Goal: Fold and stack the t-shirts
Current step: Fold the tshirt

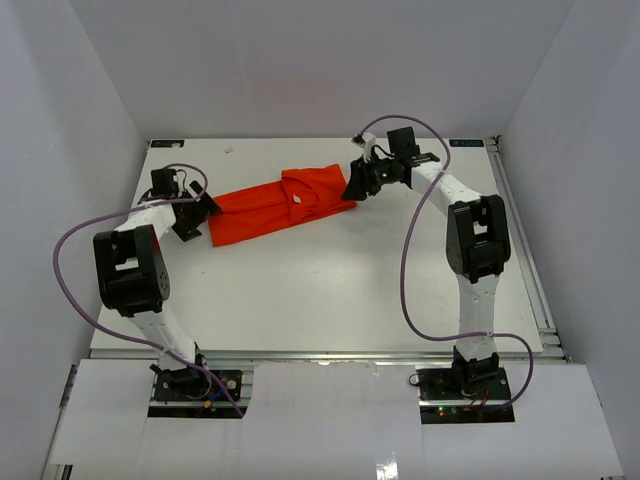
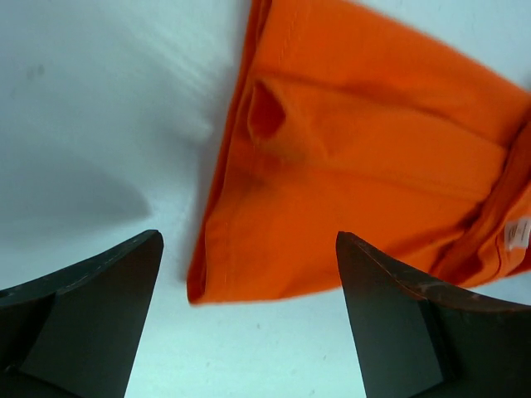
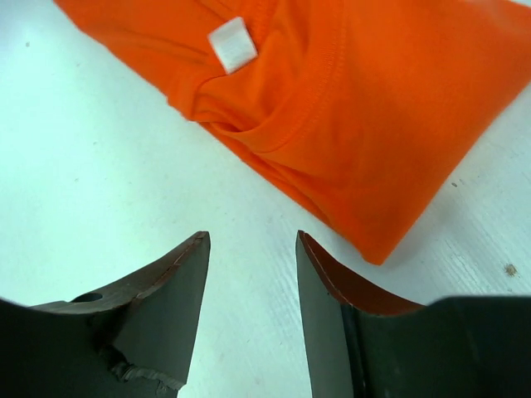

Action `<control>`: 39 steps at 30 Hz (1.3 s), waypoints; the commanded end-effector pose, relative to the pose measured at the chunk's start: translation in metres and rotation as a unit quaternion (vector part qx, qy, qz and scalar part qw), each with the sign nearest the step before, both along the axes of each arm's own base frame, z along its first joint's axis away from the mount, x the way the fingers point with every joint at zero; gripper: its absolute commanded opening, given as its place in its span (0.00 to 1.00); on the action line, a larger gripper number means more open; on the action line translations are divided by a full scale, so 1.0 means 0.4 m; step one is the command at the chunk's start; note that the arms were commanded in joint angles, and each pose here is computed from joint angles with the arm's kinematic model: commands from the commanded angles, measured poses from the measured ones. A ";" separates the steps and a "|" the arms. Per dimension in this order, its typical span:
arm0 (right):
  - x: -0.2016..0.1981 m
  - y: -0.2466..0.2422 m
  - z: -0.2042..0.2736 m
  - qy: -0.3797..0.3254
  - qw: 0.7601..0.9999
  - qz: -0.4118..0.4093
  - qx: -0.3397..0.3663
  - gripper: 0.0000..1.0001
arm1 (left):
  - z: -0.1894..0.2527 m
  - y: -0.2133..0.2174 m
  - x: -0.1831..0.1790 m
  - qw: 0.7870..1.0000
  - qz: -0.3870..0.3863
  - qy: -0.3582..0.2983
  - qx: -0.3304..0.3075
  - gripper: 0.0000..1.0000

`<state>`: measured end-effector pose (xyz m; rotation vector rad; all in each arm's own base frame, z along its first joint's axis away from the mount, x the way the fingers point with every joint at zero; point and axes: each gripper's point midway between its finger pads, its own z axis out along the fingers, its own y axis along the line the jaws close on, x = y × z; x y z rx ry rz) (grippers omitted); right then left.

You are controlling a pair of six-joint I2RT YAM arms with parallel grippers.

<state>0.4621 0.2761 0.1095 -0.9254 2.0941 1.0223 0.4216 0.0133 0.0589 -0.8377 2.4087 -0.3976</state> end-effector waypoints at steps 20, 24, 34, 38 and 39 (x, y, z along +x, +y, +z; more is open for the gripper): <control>-0.056 -0.067 0.054 -0.005 1.000 0.017 0.007 0.54 | -0.081 -0.028 0.129 0.992 -0.088 -0.021 -0.084 0.68; -0.045 -0.071 0.058 -0.004 1.000 0.009 0.007 0.54 | -0.109 -0.037 0.090 0.992 -0.088 -0.005 -0.090 0.61; -0.044 -0.077 0.061 -0.007 1.000 0.003 0.000 0.54 | -0.097 -0.024 0.114 0.994 -0.069 -0.010 -0.084 0.18; -0.029 -0.094 0.054 -0.025 0.999 -0.006 -0.020 0.54 | -0.049 -0.018 0.106 0.995 -0.071 -0.024 -0.069 0.10; -0.023 -0.096 0.053 -0.031 0.999 -0.009 -0.025 0.54 | -0.020 -0.018 0.104 0.995 -0.073 -0.034 -0.065 0.08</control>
